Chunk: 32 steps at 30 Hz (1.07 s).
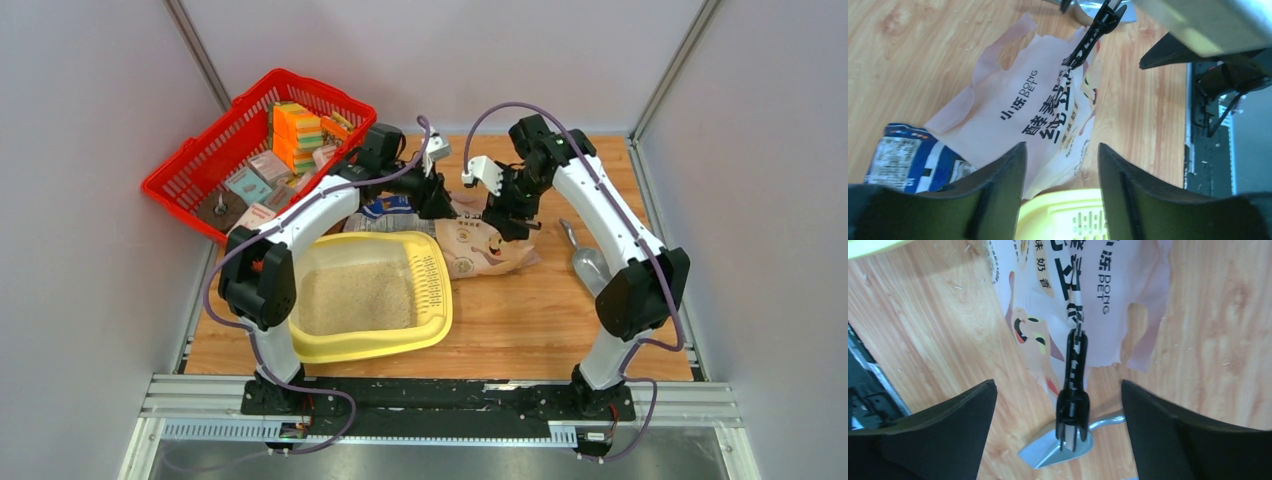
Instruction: Fill the litter box with clean litter
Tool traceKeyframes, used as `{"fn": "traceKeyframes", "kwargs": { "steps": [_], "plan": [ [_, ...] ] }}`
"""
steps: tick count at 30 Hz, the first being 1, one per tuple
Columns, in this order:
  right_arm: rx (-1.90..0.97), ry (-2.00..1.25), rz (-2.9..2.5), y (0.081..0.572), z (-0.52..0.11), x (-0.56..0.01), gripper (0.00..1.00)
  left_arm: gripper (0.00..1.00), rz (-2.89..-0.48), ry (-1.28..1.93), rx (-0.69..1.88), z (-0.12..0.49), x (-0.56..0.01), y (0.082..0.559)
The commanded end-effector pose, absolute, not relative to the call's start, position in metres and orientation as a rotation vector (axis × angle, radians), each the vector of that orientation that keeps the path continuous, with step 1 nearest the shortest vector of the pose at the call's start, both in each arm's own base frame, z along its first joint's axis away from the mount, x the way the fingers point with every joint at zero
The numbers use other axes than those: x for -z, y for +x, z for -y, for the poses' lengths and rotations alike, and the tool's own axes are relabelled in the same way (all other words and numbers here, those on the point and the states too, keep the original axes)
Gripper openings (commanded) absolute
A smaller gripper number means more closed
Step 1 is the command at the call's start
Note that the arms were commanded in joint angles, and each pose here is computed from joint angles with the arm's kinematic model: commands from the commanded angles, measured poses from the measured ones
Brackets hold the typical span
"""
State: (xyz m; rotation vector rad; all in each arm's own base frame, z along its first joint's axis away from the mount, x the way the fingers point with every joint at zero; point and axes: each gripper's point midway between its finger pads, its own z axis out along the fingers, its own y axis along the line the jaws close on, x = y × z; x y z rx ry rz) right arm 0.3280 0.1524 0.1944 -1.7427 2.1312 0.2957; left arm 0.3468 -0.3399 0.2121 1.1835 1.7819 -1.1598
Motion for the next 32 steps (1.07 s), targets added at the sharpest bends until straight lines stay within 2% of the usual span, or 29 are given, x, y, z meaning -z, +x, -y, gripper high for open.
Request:
{"fn": "traceKeyframes", "kwargs": {
  "steps": [1, 4, 8, 12, 16, 21, 32],
  "plan": [
    [-0.378, -1.678, -2.268, 0.281, -0.137, -0.225, 1.00, 0.73, -1.709, 1.210, 1.039, 0.323, -0.255, 0.351],
    [-0.362, -1.548, -2.252, 0.300, -0.140, -0.235, 1.00, 0.77, -1.750, 1.202, 0.953, 0.313, -0.259, 0.357],
    [-0.294, -1.225, -2.294, 0.348, -0.137, -0.248, 1.00, 0.78, -1.793, 1.151, 0.828, 0.297, -0.268, 0.372],
    [-0.032, -0.839, -2.351, 0.402, -0.112, -0.253, 1.00, 0.78, -1.819, 1.082, 0.712, 0.278, -0.284, 0.388],
    [0.121, -0.568, -2.350, 0.431, -0.095, -0.257, 1.00, 0.78, -1.837, 1.029, 0.597, 0.256, -0.296, 0.401],
    [0.257, -0.431, -2.294, 0.453, -0.078, -0.266, 1.00, 0.78, -1.871, 0.986, 0.521, 0.232, -0.308, 0.405],
    [0.302, -0.423, -2.245, 0.472, -0.077, -0.277, 1.00, 0.78, -1.916, 0.855, 0.404, 0.175, -0.326, 0.414]
  ]
}}
